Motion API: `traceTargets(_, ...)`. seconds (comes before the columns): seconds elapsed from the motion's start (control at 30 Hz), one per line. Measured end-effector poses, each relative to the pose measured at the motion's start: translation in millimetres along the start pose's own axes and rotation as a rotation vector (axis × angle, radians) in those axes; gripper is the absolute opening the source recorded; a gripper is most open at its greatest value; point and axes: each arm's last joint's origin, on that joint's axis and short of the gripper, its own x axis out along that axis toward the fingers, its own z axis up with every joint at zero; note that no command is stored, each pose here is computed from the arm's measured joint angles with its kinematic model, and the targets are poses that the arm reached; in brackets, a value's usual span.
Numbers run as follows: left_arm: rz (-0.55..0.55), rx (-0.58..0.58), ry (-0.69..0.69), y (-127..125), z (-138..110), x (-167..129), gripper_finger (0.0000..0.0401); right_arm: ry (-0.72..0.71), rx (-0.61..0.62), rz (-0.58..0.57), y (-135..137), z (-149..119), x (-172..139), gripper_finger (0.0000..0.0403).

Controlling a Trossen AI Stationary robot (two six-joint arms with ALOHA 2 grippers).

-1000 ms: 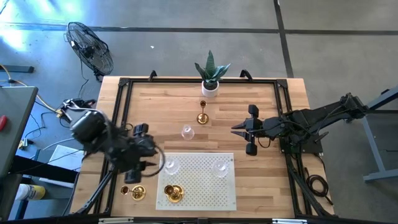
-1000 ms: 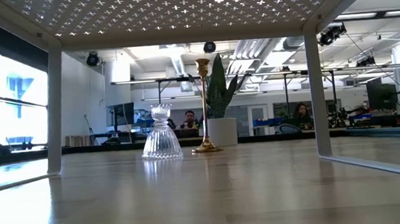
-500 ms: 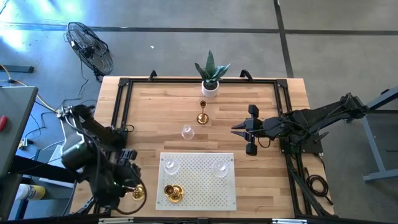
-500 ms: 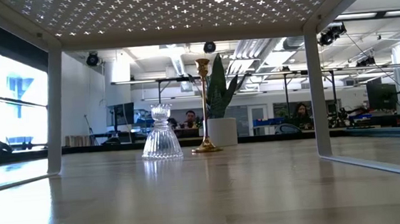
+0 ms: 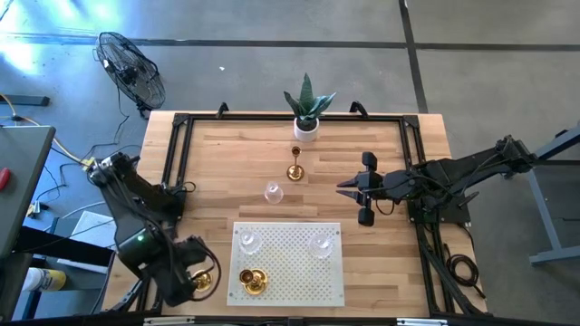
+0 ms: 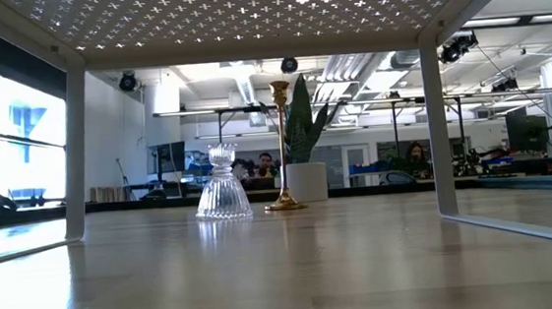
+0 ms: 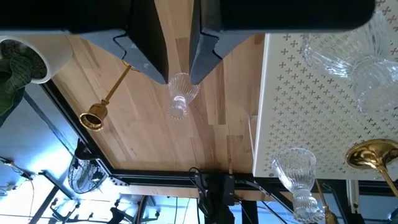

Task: Pick & Place candle stick holders
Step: Put the bottom gold candle holder on the shelf

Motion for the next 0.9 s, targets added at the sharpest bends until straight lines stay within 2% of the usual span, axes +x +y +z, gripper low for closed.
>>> traceTargets(0.3,0.008,-0.193,-0.002,0.2,0.5,2.2,0.0179,0.000,0.000,0.000,-0.1,0.0,0.0,0.0059)
traceTargets(0.63,0.010,-0.193,-0.022,0.3,1.0,2.2,0.0179,0.001,0.000,0.004,0.1,0.0,0.0,0.0059)
traceTargets(0.8,0.016,-0.112,-0.043,-1.0,-5.8,3.0,0.0179,0.001,0.000,0.008,0.3,0.0,0.1,0.0058)
traceTargets(0.9,0.014,-0.147,-0.026,-1.2,-6.6,3.2,0.0179,0.001,0.000,0.006,0.2,0.0,0.0,0.0059)
